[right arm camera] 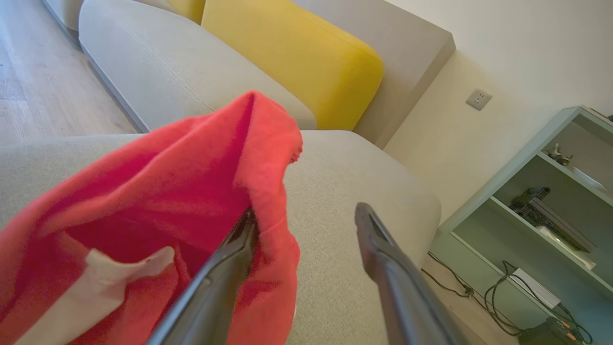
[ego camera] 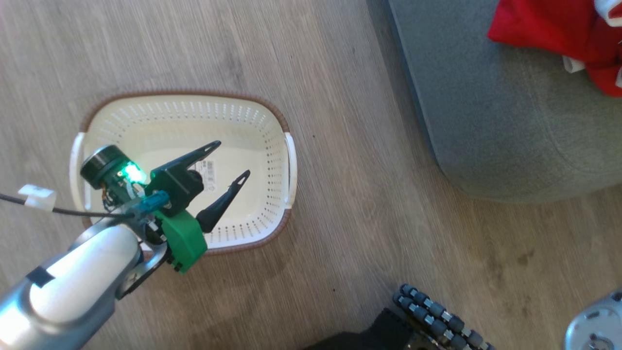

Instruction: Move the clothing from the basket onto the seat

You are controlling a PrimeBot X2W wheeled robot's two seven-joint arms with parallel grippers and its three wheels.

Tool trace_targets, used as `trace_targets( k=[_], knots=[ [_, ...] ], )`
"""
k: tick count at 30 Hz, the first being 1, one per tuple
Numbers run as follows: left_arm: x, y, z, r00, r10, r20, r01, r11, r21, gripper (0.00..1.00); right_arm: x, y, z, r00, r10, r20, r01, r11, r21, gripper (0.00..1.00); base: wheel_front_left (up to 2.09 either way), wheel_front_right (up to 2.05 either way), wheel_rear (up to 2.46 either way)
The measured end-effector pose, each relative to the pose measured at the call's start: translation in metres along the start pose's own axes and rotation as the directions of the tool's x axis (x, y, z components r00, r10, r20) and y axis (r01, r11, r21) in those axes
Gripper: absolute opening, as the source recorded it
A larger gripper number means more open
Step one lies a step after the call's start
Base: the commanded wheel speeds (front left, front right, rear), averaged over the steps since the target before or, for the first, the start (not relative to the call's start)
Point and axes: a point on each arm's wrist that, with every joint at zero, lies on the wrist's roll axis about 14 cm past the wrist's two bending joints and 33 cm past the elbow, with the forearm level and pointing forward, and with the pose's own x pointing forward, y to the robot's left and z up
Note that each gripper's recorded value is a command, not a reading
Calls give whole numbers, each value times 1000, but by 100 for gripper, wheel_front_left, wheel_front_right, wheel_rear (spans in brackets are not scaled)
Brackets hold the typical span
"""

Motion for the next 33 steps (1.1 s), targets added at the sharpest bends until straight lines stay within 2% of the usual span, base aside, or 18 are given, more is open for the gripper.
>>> trace_targets(
  k=[8,13,17,21,25,33],
  knots=[
    [-5,1,26,997,69,30,-69,998,9,100,-4,-27,-12,999,34,-3,-34,999,-22,100,0,0,0],
    [-14,8,46,987,149,58,-150,989,12,100,-3,-41,-1,997,67,49,-67,998,2,100,0,0,0],
    [-27,16,62,971,225,80,-227,974,14,100,-2,-40,16,987,123,107,-125,992,18,100,0,0,0],
    [-47,28,75,945,312,93,-314,949,8,100,-6,-27,36,971,179,160,-188,981,44,100,0,0,0],
    [-69,40,85,909,403,109,-405,914,-6,100,-12,2,55,945,254,208,-272,960,66,100,0,0,0],
    [-132,63,96,801,583,139,-581,812,-57,100,-35,69,83,859,414,301,-451,890,63,100,0,0,0]
  ],
)
